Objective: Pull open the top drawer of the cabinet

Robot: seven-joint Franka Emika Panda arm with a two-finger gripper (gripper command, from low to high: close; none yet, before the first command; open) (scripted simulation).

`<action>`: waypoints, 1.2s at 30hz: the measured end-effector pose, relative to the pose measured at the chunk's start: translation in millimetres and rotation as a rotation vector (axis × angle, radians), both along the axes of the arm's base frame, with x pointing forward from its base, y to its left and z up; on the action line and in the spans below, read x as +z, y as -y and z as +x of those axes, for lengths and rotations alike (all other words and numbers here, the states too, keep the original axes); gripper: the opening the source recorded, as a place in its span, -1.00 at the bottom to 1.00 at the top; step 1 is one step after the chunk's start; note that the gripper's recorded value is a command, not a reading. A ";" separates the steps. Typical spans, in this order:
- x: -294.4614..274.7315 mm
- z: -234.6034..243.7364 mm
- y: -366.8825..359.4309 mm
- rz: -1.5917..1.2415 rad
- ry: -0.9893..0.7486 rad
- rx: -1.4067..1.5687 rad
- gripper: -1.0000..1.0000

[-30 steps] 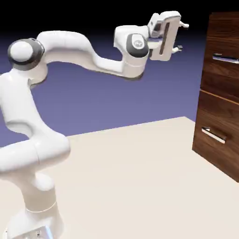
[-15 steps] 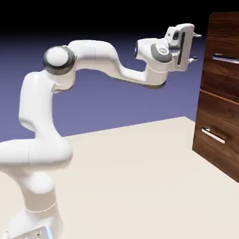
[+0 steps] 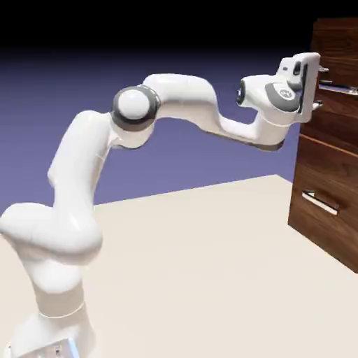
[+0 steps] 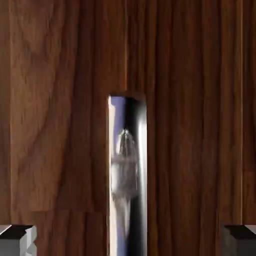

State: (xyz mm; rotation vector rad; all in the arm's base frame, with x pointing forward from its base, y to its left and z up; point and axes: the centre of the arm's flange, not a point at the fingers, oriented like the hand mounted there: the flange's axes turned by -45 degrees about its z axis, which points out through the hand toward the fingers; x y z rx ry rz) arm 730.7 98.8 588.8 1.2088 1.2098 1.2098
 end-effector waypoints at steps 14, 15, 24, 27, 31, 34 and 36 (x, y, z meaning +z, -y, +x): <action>0.0 50.0 0.0 0.000 0.000 0.000 -1.00; 0.0 50.0 0.0 0.000 0.000 0.000 -1.00; 0.0 18.3 -0.5 0.000 0.000 0.000 -1.00; -0.1 3.1 -0.4 0.000 0.000 0.000 -1.00; -0.1 -20.0 -0.4 0.000 -0.001 0.000 -1.00; -0.1 -39.6 -0.4 0.000 -0.001 0.000 -1.00; -0.1 -53.6 -0.4 0.000 -0.001 0.000 -1.00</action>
